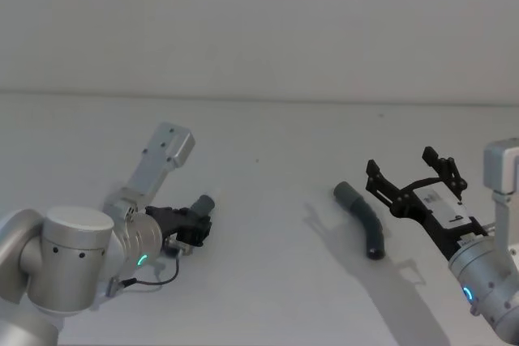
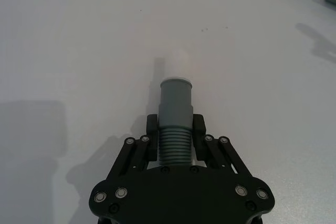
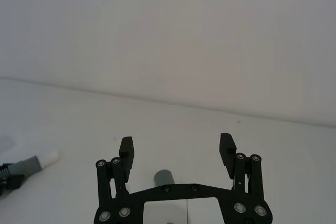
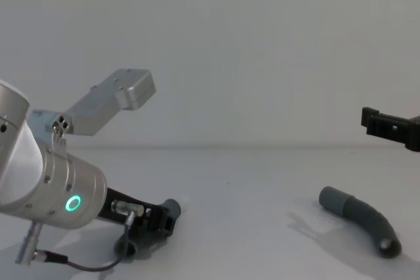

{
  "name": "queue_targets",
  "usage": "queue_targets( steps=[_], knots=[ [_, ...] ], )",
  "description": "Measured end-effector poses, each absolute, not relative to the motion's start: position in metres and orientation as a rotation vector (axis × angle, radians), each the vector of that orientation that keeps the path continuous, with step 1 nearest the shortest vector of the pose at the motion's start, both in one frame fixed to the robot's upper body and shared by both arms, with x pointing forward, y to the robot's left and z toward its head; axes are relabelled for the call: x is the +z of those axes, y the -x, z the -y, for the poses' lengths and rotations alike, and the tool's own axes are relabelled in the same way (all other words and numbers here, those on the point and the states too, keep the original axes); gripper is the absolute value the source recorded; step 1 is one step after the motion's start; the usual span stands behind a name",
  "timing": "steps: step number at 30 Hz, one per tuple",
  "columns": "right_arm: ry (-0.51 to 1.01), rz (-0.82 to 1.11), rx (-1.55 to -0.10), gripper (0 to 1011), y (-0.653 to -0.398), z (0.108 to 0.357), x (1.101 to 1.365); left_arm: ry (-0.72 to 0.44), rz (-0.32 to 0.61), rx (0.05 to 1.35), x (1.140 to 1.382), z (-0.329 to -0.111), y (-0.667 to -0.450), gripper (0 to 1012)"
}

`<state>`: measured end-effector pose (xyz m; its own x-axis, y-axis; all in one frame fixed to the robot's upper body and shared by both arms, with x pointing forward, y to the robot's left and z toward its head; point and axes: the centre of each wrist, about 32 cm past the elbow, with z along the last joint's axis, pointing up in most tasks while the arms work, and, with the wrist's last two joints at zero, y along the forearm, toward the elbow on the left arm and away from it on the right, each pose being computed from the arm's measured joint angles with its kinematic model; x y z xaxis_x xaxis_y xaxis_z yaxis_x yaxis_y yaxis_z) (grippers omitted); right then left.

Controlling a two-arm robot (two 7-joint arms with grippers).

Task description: Use both hands to pick up one end of the pipe from the table, align the ends, and insert them.

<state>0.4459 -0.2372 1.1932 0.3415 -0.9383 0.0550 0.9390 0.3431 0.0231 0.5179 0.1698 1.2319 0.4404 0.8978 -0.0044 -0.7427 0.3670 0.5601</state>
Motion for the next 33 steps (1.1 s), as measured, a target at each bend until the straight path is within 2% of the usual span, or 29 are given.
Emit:
queue_targets(
  steps=[17, 33],
  knots=[
    [0.238, -0.035, -1.187, 1000, -0.463, 0.233, 1.207, -0.528, -0.335, 1.079, 1.232, -0.170, -0.518, 354],
    [0.423, -0.067, -1.162, 1000, -0.488, 0.226, 1.206, -0.528, -0.334, 1.079, 1.232, -0.170, -0.518, 354]
  ],
)
